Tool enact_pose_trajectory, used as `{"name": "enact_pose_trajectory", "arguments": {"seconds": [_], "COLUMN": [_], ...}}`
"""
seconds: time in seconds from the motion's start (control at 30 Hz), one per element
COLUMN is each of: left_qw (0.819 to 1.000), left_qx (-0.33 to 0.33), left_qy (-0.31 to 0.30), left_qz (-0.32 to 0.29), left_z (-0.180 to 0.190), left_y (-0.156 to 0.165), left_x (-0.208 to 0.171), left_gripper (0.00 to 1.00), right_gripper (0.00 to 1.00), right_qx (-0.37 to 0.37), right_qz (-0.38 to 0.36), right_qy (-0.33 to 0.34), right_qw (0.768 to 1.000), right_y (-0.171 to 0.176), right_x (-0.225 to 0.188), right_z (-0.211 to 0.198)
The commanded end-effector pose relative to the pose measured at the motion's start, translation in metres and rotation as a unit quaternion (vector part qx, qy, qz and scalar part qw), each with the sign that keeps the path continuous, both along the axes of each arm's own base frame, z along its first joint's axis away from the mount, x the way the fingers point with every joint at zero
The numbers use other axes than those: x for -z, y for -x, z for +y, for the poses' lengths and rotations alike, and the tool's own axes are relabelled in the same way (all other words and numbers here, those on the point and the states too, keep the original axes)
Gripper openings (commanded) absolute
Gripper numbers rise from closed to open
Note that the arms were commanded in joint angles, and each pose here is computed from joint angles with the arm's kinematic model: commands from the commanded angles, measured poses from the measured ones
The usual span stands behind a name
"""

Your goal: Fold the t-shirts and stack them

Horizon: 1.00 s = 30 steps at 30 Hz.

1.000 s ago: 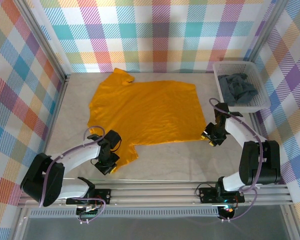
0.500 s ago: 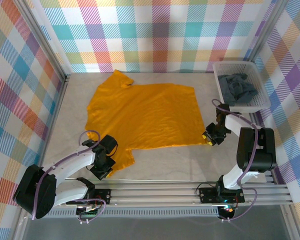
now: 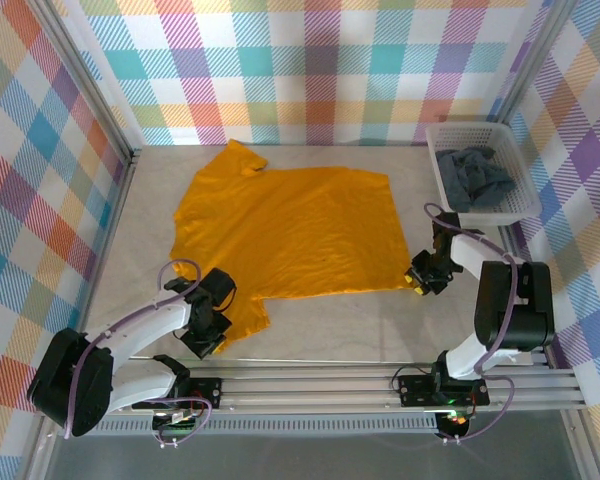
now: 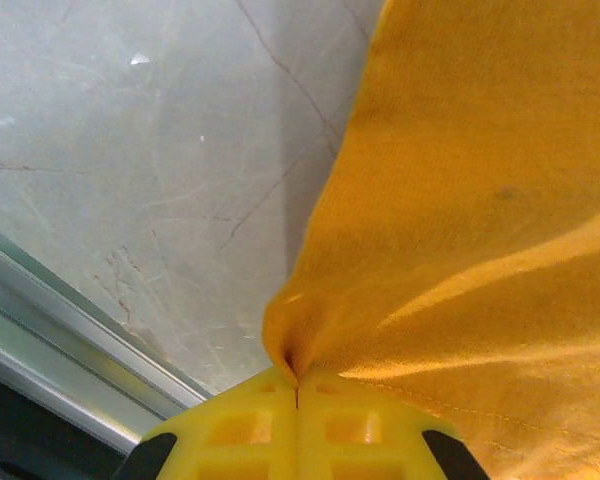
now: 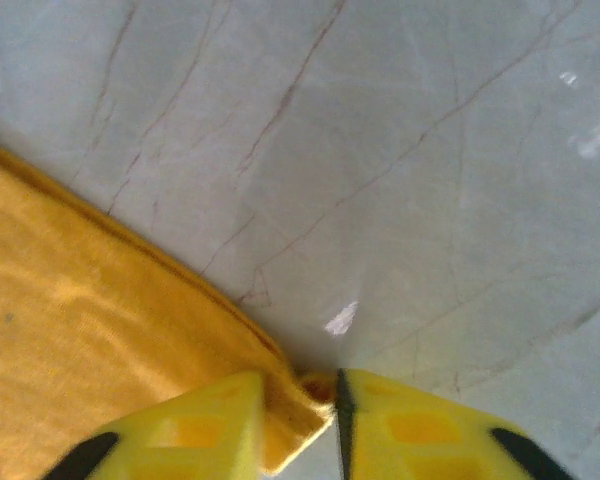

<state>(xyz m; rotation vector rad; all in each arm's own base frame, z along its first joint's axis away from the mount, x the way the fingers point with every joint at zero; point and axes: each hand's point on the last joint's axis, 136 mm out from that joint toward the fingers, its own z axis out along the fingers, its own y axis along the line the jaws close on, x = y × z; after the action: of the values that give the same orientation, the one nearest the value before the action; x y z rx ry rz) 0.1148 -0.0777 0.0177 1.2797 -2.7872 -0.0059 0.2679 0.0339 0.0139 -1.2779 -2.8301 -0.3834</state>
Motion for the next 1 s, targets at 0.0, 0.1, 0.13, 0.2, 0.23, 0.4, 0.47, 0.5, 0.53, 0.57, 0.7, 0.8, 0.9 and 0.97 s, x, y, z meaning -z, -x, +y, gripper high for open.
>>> {"name": "enact_pose_trajectory", "arguments": {"seconds": [0.0,0.1,0.13,0.2,0.23,0.4,0.47,0.5,0.53,0.57,0.7,0.8,0.9,0.97], "left_qw": [1.0,0.999,0.999,0.999,0.999,0.998,0.998,0.998,0.998,0.998,0.997,0.995,0.991,0.99], "left_qx": [0.019,0.032,0.035,0.042,0.046,0.055,0.059,0.059,0.062,0.063,0.065,0.067,0.074,0.066], "left_qy": [-0.016,-0.019,-0.017,-0.016,-0.016,-0.014,-0.015,-0.016,-0.016,-0.015,-0.012,-0.022,-0.033,-0.028], "left_qz": [0.006,0.013,0.015,0.021,0.024,0.026,0.026,0.028,0.027,0.022,-0.028,-0.074,-0.106,-0.119], "left_z": [0.003,0.005,0.005,0.006,0.008,0.015,0.018,0.02,0.02,0.021,0.014,0.007,0.0,-0.003], "left_y": [-0.001,0.002,0.004,0.009,0.012,0.025,0.03,0.032,0.034,0.033,0.008,-0.024,-0.059,-0.083], "left_x": [-0.008,-0.01,-0.012,-0.014,-0.015,-0.028,-0.035,-0.038,-0.041,-0.043,-0.057,-0.076,-0.094,-0.1], "left_gripper": [0.0,0.0,0.0,0.0,0.0,0.0,0.0,0.0,0.0,0.0,0.0,0.0,0.0,0.0], "right_gripper": [0.15,0.0,0.0,0.0,0.0,0.0,0.0,0.0,0.0,0.0,0.0,0.0,0.0,0.0], "right_qx": [0.002,0.002,0.003,0.005,0.008,0.007,0.006,0.009,0.011,0.014,0.005,-0.007,-0.016,-0.02], "right_qz": [0.002,0.007,0.009,0.011,0.011,0.024,0.036,0.037,0.035,0.034,0.037,0.02,0.009,0.007], "right_qy": [0.0,0.007,0.009,0.01,0.01,0.01,0.015,0.018,0.022,0.022,0.02,0.012,0.015,0.017], "right_qw": [1.0,1.0,1.0,1.0,1.0,1.0,0.999,0.999,0.999,0.999,0.999,1.0,1.0,1.0], "right_y": [-0.004,0.002,0.006,0.014,0.018,0.049,0.065,0.072,0.078,0.082,0.079,0.061,0.045,0.035], "right_x": [0.004,0.003,0.001,-0.004,-0.007,-0.027,-0.033,-0.035,-0.037,-0.038,-0.039,-0.047,-0.056,-0.058], "right_z": [-0.001,-0.002,-0.003,-0.003,-0.002,0.005,0.009,0.009,0.01,0.011,0.012,0.016,0.016,0.016]}}
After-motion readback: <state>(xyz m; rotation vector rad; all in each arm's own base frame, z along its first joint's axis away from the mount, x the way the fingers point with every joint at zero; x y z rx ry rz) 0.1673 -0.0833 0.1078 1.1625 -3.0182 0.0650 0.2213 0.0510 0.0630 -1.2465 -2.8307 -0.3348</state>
